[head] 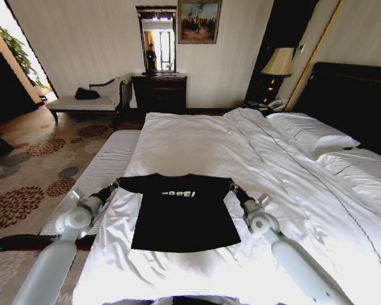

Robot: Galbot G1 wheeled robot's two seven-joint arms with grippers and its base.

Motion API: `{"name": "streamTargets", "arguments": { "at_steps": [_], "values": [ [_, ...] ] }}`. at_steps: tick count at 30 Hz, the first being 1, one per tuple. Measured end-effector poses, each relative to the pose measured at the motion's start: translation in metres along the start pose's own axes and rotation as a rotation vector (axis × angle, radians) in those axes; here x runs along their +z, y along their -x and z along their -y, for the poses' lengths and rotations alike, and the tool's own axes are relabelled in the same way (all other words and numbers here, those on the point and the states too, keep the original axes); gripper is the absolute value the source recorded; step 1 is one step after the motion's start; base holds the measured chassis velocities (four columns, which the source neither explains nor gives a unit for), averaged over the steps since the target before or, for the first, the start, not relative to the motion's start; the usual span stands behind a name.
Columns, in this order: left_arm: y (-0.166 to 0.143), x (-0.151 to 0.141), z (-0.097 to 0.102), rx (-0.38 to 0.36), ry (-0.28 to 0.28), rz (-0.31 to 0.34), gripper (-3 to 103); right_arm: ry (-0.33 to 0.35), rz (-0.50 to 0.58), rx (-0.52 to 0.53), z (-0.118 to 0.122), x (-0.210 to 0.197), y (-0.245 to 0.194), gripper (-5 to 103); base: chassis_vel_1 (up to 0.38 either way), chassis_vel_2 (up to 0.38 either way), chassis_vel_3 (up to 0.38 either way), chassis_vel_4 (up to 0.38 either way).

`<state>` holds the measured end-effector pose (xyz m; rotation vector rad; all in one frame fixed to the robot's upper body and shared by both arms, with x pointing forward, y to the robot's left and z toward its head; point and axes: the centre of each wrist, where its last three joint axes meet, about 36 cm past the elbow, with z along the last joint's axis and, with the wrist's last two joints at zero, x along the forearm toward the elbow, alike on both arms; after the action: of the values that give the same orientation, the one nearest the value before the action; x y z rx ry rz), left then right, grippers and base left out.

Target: Fold the clothes on the bed.

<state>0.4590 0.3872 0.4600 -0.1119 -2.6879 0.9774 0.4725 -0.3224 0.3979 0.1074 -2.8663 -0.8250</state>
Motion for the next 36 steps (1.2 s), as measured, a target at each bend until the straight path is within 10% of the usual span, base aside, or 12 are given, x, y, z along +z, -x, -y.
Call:
{"name": "streamTargets", "arguments": {
  "at_steps": [20,36],
  "values": [
    [-0.072,0.064,0.003,-0.099,0.114,-0.191,0,-0.015,-0.040,-0.019,-0.003,0.063,-0.077,0,0.000,0.000,0.000,0.000],
    [-0.106,0.049,0.013,-0.104,0.152,-0.294,0,-0.024,-0.131,0.064,-0.003,0.074,-0.132,0,0.000,0.000,0.000,0.000]
  ]
}}
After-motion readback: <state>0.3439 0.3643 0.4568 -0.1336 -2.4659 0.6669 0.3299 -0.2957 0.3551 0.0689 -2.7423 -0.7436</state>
